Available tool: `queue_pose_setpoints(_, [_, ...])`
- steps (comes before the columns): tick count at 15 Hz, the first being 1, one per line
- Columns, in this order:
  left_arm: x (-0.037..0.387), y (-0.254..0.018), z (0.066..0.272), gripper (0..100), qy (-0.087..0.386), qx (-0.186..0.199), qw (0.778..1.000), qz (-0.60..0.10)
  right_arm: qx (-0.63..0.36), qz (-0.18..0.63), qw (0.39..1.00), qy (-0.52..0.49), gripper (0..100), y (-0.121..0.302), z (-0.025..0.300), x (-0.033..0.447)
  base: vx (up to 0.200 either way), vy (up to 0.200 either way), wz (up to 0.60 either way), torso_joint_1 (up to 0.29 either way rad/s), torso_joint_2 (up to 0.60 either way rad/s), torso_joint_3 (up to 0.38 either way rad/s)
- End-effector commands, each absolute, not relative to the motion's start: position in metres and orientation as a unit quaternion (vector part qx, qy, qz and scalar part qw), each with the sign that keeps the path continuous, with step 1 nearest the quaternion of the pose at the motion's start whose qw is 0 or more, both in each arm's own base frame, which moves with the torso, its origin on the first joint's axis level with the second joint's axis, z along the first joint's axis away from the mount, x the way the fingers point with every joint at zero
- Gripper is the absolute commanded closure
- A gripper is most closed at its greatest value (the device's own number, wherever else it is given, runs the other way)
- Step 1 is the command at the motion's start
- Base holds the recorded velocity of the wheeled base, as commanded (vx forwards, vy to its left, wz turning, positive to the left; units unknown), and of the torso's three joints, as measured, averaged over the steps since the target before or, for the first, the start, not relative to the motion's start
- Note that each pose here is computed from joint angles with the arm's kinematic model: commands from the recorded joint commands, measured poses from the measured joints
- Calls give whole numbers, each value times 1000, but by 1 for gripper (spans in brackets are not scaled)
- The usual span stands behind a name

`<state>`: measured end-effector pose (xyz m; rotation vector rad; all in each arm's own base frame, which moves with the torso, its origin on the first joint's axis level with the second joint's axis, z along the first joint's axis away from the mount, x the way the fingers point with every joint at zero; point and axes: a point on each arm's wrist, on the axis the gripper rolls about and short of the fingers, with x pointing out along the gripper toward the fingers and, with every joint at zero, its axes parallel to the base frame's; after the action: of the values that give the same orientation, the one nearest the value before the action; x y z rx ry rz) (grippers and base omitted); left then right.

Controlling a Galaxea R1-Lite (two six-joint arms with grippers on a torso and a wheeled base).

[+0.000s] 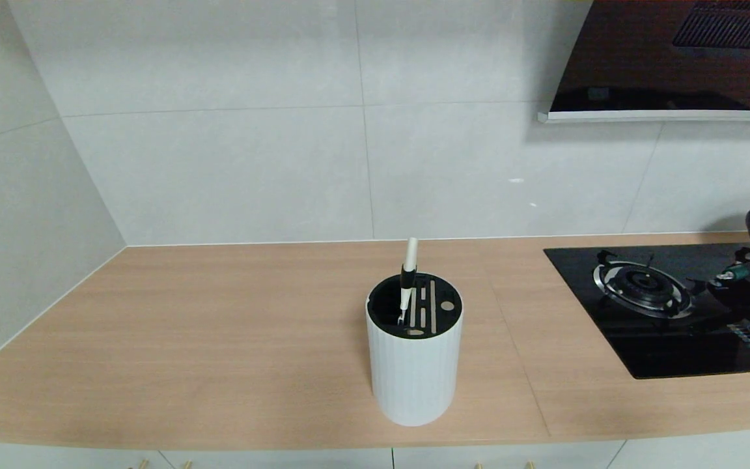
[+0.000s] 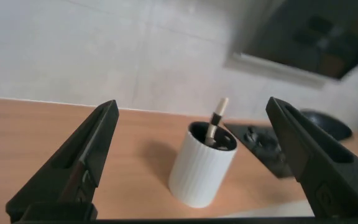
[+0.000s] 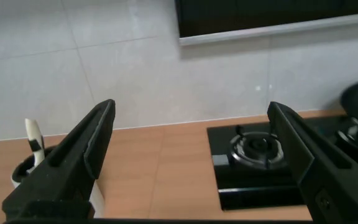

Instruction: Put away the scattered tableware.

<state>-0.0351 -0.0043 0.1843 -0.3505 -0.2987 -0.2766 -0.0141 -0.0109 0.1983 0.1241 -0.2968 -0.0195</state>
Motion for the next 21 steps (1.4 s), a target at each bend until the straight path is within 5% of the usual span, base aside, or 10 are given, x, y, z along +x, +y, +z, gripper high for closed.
queue_pose_setpoints(1, [-50,-6,164,0,-188,-164,961,-120,62,-34,981,-180,0,-14,171,-41,0,0,0,0,0,0])
queue_pose_setpoints(6, [-46,-4,149,0,-167,-140,967,-133,57,-61,984,-156,0,-12,157,-35,0,0,0,0,0,0])
queue_pose_setpoints(7, [-46,-4,141,0,-170,-111,971,-124,52,-63,986,-146,0,-12,151,-33,0,0,0,0,0,0])
queue_pose_setpoints(8, [-37,-3,124,0,-154,-38,984,-76,37,-73,990,-118,0,-11,135,-26,0,0,0,0,0,0])
queue_pose_setpoints(10, [-26,0,102,0,-131,16,991,-6,25,-86,989,-121,0,-10,121,-20,0,0,0,0,0,0])
queue_pose_setpoints(13, [-24,0,79,0,-10,28,1000,4,11,-101,991,-86,0,-9,106,-16,0,0,0,0,0,0])
queue_pose_setpoints(18, [-23,0,76,0,-1,-5,1000,4,2,-158,987,-24,0,-7,80,-24,0,0,0,0,0,0])
queue_pose_setpoints(21, [-23,0,76,0,-1,-3,1000,5,8,-42,999,-19,0,-2,79,-23,0,0,0,0,0,0])
